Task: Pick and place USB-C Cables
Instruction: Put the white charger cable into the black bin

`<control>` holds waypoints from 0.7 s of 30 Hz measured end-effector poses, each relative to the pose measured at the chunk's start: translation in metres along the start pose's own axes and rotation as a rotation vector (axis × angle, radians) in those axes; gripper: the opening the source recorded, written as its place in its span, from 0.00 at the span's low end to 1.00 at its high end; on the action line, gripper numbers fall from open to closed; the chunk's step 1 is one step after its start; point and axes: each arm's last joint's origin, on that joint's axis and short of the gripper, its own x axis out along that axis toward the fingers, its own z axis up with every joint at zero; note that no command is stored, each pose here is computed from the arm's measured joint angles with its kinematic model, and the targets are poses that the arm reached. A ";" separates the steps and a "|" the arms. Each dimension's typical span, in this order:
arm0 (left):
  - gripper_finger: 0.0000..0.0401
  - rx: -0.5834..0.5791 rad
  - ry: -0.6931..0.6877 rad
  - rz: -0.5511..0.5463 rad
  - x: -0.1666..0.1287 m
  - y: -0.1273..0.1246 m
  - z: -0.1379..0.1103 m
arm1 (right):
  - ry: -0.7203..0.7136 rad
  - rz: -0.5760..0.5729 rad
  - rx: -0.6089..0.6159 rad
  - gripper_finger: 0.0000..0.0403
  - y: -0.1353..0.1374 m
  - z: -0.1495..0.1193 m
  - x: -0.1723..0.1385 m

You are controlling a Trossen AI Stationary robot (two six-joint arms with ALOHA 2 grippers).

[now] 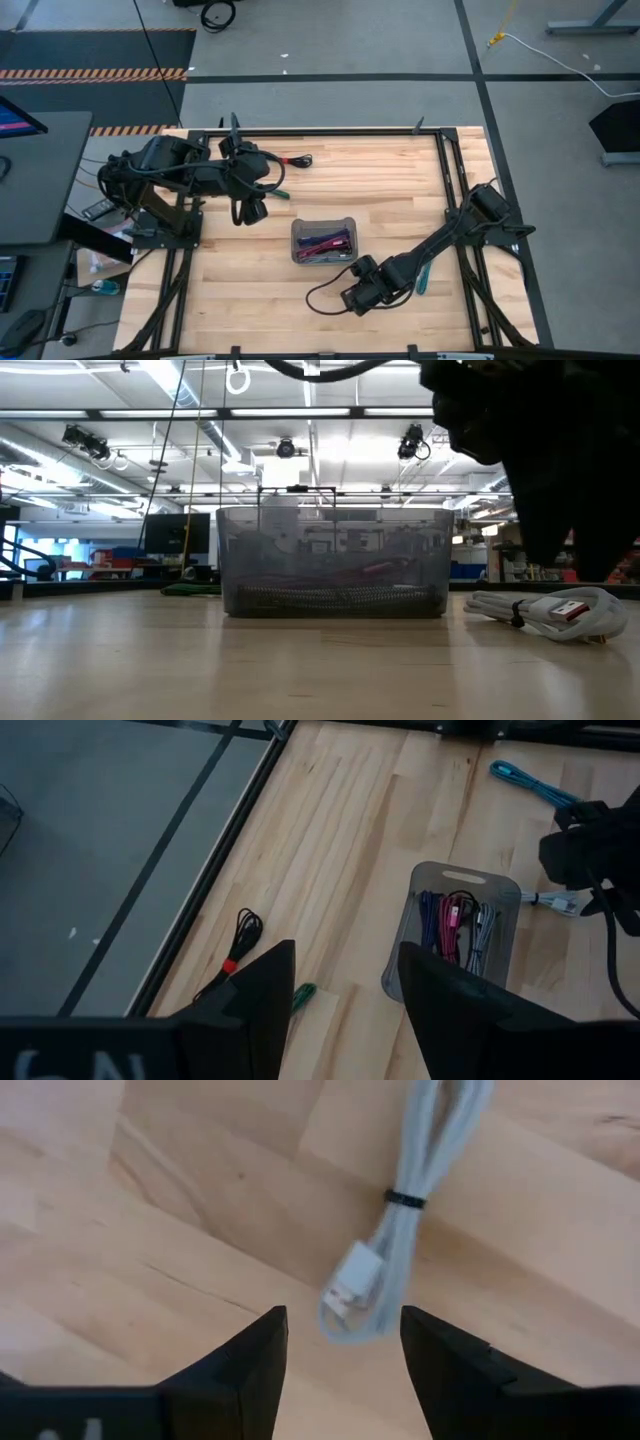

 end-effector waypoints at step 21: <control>0.46 0.002 0.000 0.000 0.000 0.000 0.000 | 0.040 -0.032 -0.019 0.50 -0.001 0.008 0.004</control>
